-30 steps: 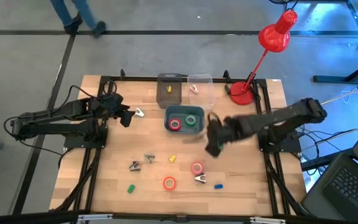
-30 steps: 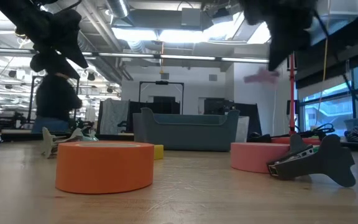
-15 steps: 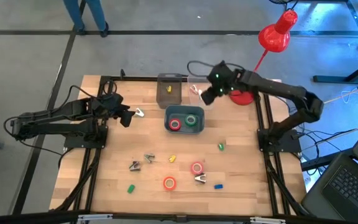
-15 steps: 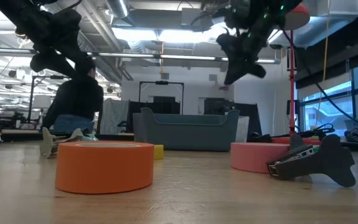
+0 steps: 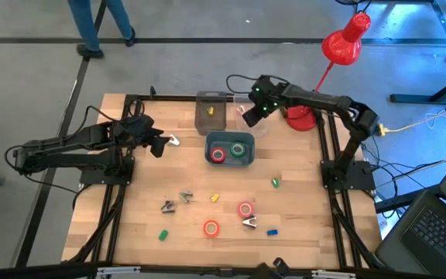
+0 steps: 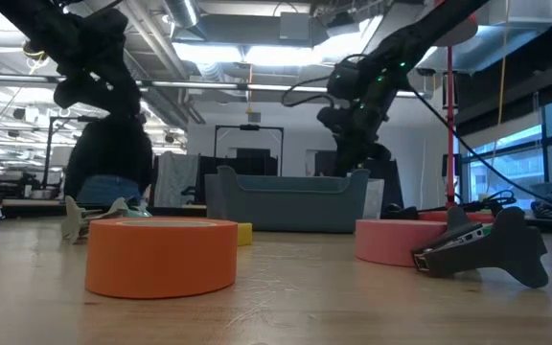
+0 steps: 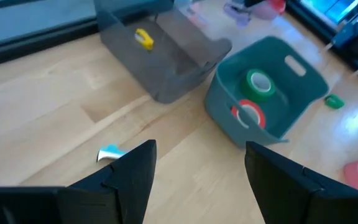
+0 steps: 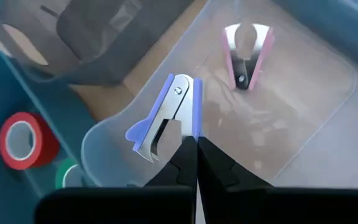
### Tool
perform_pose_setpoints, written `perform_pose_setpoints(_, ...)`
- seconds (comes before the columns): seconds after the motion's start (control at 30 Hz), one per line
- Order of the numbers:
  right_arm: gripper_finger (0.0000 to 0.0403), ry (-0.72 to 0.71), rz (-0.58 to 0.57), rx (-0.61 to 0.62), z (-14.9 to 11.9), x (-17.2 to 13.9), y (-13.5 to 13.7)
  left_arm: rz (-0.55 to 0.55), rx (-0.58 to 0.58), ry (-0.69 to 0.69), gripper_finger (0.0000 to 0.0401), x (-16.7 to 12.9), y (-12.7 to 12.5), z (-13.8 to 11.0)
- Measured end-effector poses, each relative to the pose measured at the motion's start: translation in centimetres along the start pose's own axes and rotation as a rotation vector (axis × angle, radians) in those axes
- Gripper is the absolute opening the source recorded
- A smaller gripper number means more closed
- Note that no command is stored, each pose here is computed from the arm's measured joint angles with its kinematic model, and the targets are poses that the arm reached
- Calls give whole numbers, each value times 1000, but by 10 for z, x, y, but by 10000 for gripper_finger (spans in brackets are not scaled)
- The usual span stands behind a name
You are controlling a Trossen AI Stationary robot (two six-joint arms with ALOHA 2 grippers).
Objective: Pick and place Stapler, Stapler remover, tape
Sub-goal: Put the purple staple remover into the white bin
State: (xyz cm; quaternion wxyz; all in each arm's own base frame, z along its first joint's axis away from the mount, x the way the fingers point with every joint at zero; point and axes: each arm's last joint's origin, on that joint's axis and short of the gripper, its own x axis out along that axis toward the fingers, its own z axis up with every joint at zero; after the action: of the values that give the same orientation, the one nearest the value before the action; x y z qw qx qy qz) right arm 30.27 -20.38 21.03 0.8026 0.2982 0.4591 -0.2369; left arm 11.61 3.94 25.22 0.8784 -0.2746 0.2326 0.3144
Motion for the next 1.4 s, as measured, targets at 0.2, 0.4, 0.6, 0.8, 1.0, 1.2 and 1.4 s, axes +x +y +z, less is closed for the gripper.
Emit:
perform_pose_setpoints(0.2, 0, 75, -41, -77, 21, 11, 2, -28, -14, -48, 235, 0, -3, 5)
perform_pose_setpoints(0.4, 0, 164, -53, -89, 28, 30, 1, -30, -14, -50, 235, 0, -3, 5)
perform_pose_setpoints(0.6, 0, 201, -50, -82, 25, 40, -1, -29, 27, -50, 235, 0, -3, 5)
perform_pose_setpoints(0.8, 0, 230, -59, -79, 22, 49, -3, -29, 39, -49, 235, 0, -3, 5)
perform_pose_setpoints(1.0, 0, 256, -75, -91, 18, 59, -1, -29, 53, -49, 235, 0, -3, 5)
perform_pose_setpoints(1.2, 20, 258, -67, -87, 18, 60, 0, -31, 65, -48, 235, 0, -3, 5)
perform_pose_setpoints(1.4, 82, 230, -62, -92, 21, 53, 1, -31, 66, -48, 235, 0, -3, 5)
